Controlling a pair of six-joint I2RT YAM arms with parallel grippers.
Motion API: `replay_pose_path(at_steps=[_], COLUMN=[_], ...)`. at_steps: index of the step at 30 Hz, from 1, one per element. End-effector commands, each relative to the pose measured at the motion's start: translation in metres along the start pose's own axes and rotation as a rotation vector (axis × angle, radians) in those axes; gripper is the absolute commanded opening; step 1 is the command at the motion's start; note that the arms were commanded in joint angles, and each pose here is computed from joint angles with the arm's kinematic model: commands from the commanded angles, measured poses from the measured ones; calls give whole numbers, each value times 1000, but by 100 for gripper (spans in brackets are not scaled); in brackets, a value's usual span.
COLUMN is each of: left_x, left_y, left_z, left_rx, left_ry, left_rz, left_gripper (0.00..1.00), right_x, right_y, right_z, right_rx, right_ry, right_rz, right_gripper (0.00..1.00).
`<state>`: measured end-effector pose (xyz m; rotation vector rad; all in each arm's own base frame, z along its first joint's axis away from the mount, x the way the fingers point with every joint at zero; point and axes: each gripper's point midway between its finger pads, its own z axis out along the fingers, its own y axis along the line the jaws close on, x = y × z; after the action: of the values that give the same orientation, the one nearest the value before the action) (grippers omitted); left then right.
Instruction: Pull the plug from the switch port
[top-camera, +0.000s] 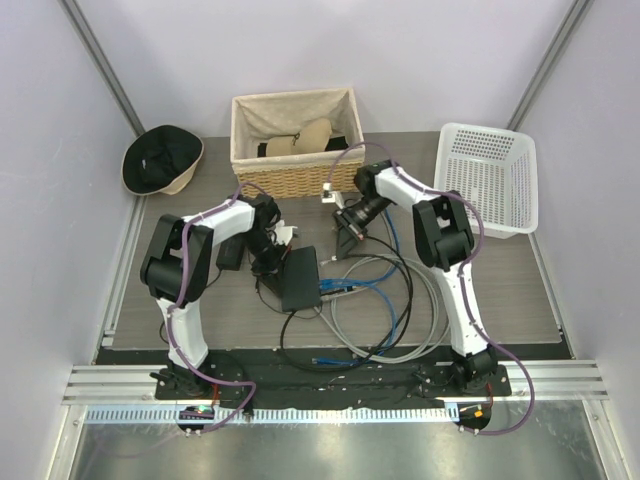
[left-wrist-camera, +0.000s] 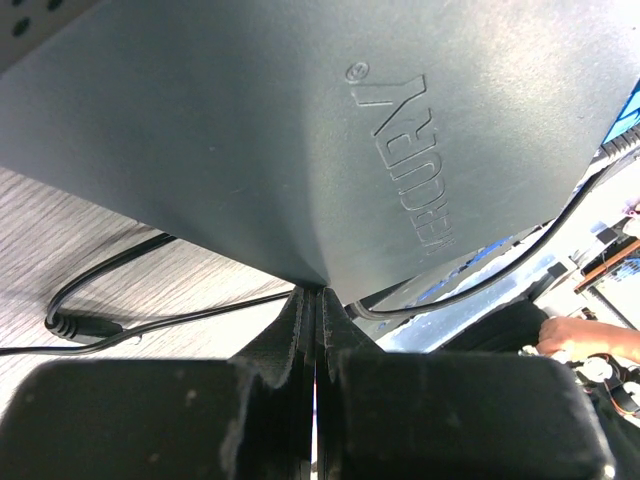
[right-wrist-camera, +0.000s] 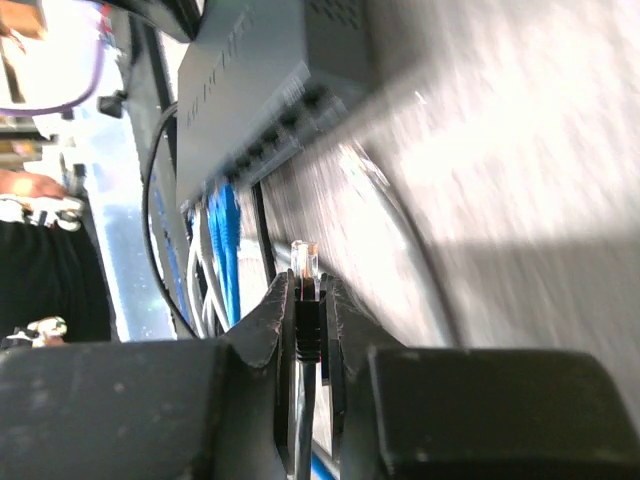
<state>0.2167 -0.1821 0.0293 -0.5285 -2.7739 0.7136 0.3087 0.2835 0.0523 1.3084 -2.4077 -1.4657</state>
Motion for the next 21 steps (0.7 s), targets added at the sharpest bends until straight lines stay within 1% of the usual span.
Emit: replay_pose_path(at_steps=[1, 4, 5, 6, 7, 8, 9, 10, 11, 12, 14, 15, 19, 20, 21], left_x=[-18, -21, -22, -24, -27, -28, -33, -37, -40, -45, -51, -57, -75, -80, -83], left_y=[73, 70, 68, 66, 63, 60, 56, 51, 47, 42, 34, 30, 17, 13, 11], left_z=[42, 37, 36, 33, 29, 26, 22, 16, 13, 7, -5, -11, -34, -39, -42], left_rx=[-279, -282, -283, -279, -277, -270, -262, -254, -245, -241, -235, -233, -238, -235, -233], left_ry=[-10, -35, -46, -58, -77, -82, -101, -125, -137, -158, -195, -218, -301, -322, -334], left_rz=[96, 116, 124, 131, 138, 146, 155, 165, 172, 181, 197, 208, 242, 248, 248], left_gripper=[0, 0, 0, 0, 0, 0, 0, 0, 0, 0, 0, 0, 0, 0, 0], right_x=[20, 15, 12, 4, -2, 2, -6, -6, -2, -9, -6, -1, 12, 20, 20], right_y=[31, 26, 26, 17, 16, 4, -7, -16, -22, -31, -41, -55, -77, -81, -84], right_z=[-11, -19, -21, -26, -35, -40, -47, -58, -72, -82, -109, -123, -170, -174, -185], right_rx=[-171, -122, -105, -57, -1, 86, 154, 203, 296, 350, 437, 534, 741, 773, 840], right_ry=[-22, -28, -34, -65, -82, -60, -96, -125, -136, -181, -219, -211, -259, -260, -272], right_rz=[73, 46, 79, 47, 37, 51, 43, 51, 53, 48, 65, 83, 165, 185, 184], right_gripper=[1, 2, 2, 2, 2, 2, 2, 2, 1, 1, 2, 2, 2, 4, 8])
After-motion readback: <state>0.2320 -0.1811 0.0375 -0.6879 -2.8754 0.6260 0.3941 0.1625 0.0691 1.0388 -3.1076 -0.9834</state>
